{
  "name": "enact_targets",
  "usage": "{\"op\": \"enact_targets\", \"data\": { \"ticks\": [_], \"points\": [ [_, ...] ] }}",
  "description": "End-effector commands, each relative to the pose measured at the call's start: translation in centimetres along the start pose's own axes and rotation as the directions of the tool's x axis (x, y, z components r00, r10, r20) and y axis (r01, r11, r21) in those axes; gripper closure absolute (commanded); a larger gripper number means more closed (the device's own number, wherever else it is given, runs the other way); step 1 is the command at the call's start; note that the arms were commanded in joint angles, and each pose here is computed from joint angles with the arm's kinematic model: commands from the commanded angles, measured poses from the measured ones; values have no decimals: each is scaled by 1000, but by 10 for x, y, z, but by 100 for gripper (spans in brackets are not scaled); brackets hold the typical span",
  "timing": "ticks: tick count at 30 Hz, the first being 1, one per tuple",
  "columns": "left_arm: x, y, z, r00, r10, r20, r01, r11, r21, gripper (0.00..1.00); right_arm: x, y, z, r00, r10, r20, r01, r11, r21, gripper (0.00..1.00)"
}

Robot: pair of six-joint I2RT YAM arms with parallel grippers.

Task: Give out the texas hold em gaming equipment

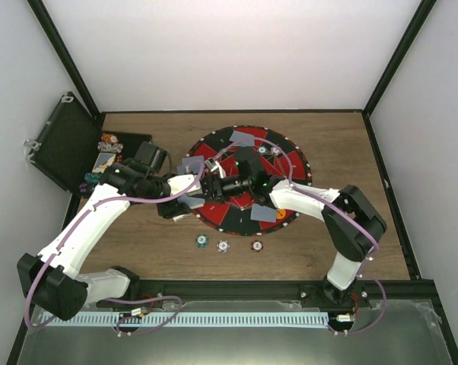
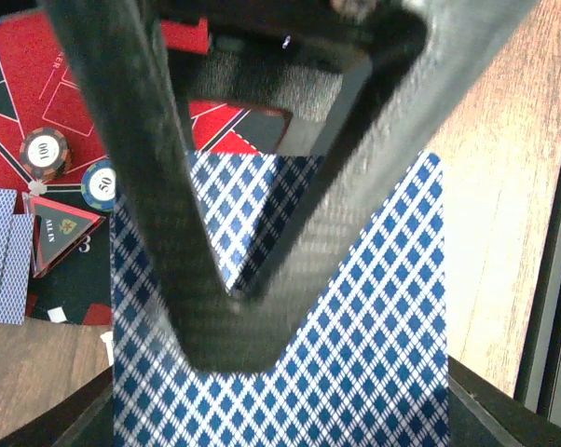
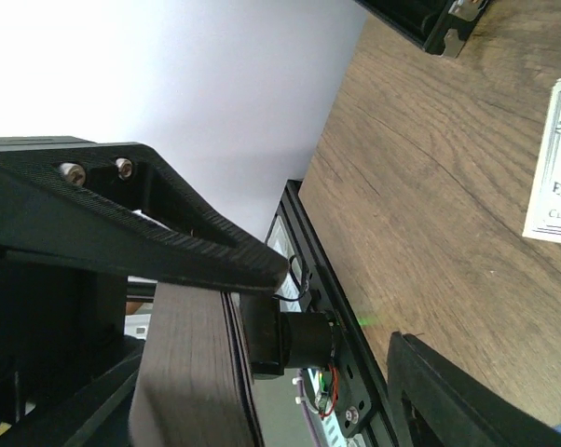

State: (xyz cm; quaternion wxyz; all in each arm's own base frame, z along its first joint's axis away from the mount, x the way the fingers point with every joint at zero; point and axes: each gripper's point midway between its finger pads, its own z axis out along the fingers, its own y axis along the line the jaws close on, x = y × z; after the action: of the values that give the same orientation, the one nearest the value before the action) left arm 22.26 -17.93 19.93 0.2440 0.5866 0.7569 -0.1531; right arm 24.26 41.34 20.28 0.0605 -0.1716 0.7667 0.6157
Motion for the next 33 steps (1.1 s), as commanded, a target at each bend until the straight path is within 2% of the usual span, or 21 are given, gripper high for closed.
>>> {"op": "enact_targets", "data": {
  "ticks": [1,7,22,33],
  "points": [
    [-11,0,-12,999,29,41,-28,999,-21,89,-4,-11,-19,999,3,38,-5,999,52,39],
    [-10,0,-11,999,30,37,-29,999,-22,90,-5,-10,-30,999,-7,54,3,998,69,50],
    [-6,2,-6,999,24,22,-24,999,-27,89,-4,21,-53,995,-39,97,33,998,59,88],
    [0,5,-1,1000,26,-2,-26,999,-33,90,-1,18,-85,990,-18,137,11,999,51,99]
  ]
}}
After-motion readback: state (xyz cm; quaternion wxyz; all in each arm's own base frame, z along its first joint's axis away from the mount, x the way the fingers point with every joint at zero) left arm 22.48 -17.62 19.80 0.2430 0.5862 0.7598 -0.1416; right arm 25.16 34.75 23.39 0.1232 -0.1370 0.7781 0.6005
